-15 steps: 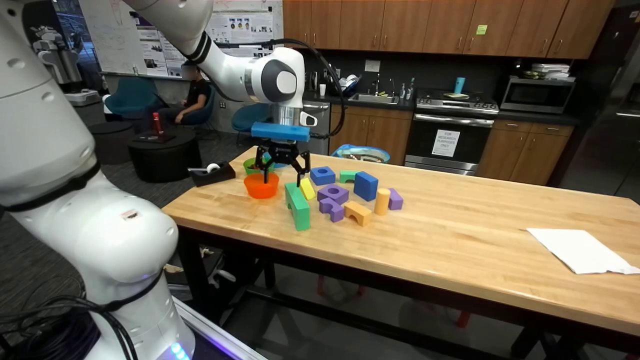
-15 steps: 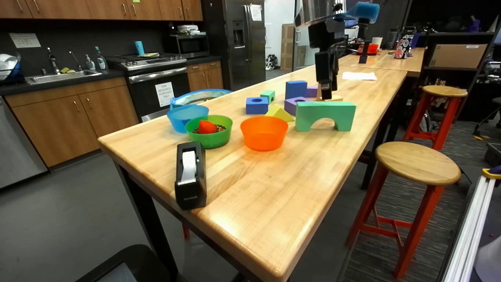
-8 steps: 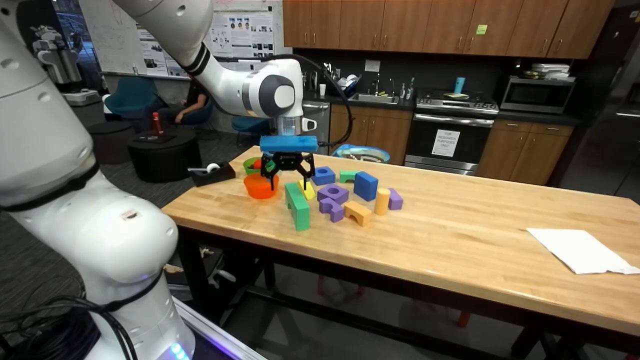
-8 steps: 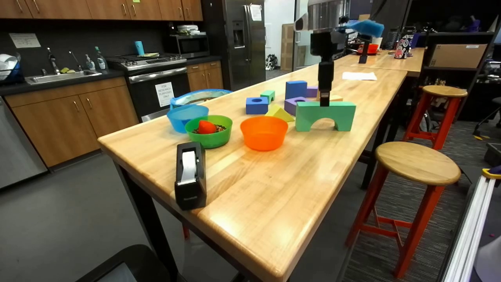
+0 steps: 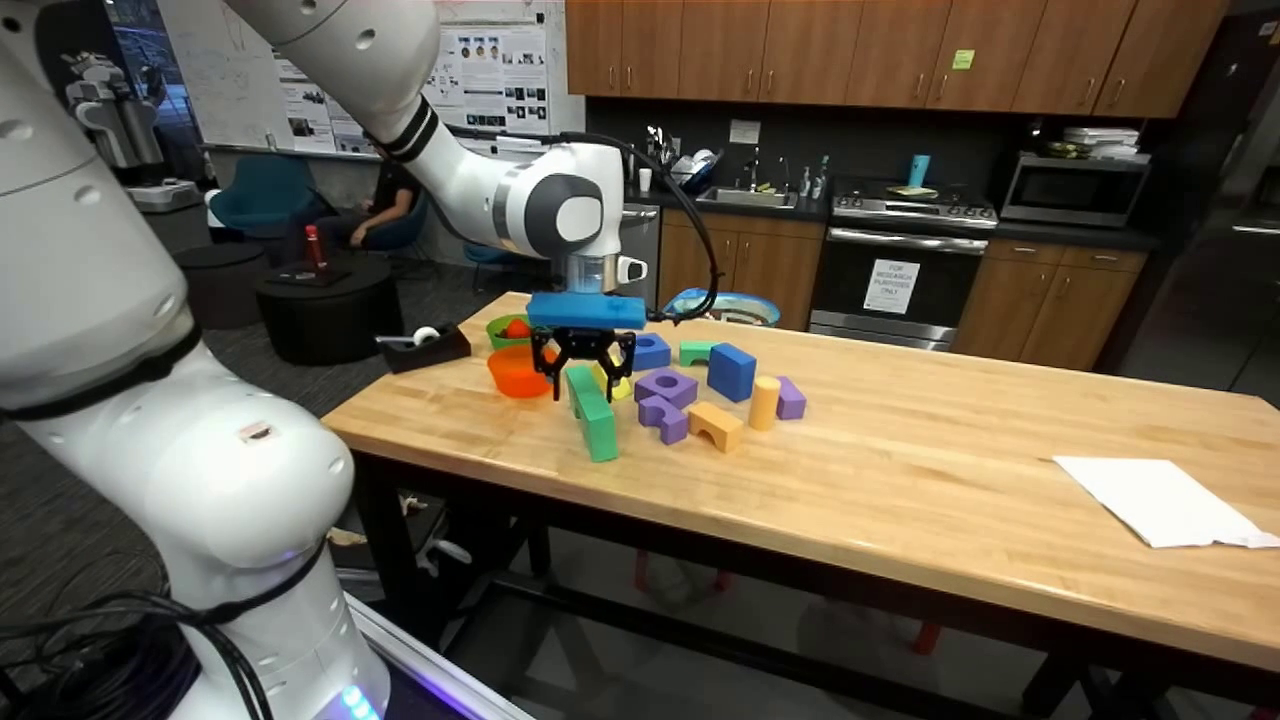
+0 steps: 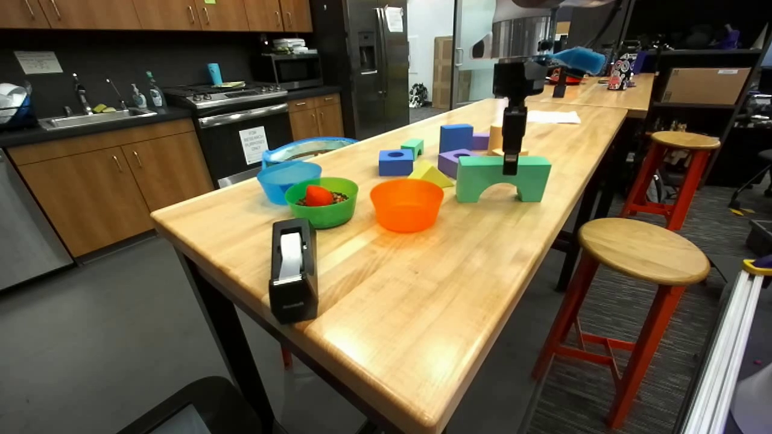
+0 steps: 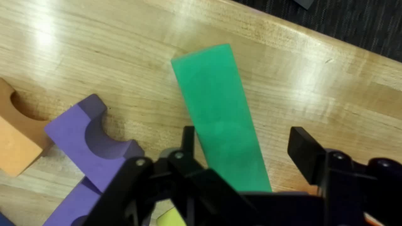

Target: Stack the orange arch and yellow triangle on top of the bigger green arch

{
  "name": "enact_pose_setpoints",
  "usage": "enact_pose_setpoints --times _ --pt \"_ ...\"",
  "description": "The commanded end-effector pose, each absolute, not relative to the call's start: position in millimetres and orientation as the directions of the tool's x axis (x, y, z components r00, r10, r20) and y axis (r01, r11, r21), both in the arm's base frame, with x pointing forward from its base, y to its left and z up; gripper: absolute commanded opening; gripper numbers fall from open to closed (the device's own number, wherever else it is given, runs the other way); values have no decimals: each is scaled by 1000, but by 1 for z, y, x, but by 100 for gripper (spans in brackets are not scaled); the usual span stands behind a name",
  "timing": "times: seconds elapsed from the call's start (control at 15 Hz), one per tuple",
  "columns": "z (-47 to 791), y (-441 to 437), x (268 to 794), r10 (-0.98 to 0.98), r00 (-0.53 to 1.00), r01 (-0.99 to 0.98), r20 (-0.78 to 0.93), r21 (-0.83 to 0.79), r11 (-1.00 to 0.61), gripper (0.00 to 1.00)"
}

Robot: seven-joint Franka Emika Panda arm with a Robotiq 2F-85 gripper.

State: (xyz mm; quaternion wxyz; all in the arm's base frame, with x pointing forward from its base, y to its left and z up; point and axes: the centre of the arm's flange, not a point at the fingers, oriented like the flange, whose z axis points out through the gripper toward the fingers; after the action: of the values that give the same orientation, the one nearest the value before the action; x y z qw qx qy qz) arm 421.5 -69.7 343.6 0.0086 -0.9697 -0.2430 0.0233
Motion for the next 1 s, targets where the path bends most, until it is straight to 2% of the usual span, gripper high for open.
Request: enact_pose_setpoints --times 0.0,0.27,0.93 --pt "337 -78 417 468 883 467 -20 -39 -883 45" --pt "336 -78 414 476 880 475 -8 -55 -879 16" --pt "341 -78 408 256 966 255 -31 -32 -966 16"
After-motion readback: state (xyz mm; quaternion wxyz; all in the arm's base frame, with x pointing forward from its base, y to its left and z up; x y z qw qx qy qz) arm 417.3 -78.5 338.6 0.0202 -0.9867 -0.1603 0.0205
